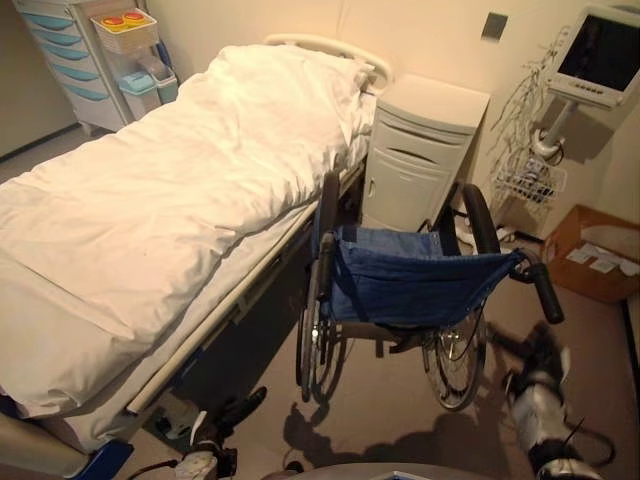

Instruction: Push the wheelchair next to the bed

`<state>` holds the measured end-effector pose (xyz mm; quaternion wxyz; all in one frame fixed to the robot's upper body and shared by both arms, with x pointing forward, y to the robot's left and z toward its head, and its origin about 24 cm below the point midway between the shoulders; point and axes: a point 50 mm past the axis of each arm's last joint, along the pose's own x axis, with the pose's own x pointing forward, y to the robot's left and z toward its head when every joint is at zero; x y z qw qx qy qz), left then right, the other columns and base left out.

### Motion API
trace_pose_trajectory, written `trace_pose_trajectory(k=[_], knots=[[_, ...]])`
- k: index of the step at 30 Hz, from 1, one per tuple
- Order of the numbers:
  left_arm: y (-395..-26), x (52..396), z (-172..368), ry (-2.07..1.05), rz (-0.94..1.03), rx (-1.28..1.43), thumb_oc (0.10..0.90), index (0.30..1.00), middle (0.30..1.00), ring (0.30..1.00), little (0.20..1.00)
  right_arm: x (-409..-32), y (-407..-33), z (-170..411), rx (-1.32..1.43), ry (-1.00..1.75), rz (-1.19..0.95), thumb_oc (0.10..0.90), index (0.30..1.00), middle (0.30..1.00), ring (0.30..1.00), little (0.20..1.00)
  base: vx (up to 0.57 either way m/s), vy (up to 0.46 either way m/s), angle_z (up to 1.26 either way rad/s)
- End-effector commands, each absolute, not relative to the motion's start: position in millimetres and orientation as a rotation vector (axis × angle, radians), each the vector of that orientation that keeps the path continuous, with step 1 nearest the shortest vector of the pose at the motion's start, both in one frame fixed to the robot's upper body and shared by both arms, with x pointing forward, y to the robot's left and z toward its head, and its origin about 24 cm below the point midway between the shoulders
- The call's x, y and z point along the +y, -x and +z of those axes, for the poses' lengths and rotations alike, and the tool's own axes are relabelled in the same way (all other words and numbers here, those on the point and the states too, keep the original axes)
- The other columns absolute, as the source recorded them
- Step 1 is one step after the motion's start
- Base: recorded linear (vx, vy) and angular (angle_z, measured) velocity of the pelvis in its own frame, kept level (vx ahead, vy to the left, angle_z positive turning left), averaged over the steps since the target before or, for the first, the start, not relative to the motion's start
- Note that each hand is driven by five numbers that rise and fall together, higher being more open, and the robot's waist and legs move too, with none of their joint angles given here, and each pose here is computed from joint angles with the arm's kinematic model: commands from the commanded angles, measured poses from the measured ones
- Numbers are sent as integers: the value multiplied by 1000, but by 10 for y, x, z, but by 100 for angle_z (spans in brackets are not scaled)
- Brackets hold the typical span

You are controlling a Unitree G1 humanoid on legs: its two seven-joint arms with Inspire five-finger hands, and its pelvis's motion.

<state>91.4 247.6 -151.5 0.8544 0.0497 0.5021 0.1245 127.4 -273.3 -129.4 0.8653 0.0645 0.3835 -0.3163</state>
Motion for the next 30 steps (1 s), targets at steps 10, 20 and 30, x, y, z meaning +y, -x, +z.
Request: trace_pose_trajectory(k=[10,20,30], knots=[[-1138,2496,-1453,-149,217,988,800,900,900,900,900,-2782,-1276,-1171,730,356,-488,800,900,900,900,900,-16,-4,-14],[-1218,2296,-1492,-104,72,1014,800,900,900,900,900,-2341,-715,-1637,1233,8,-107,800,900,900,900,900,0,0,0],[-1036,2122,-1587,-14,-57,1116,800,900,900,900,900,-2209,-675,-1676,1297,82,51,800,900,900,900,900,3,-6,5]])
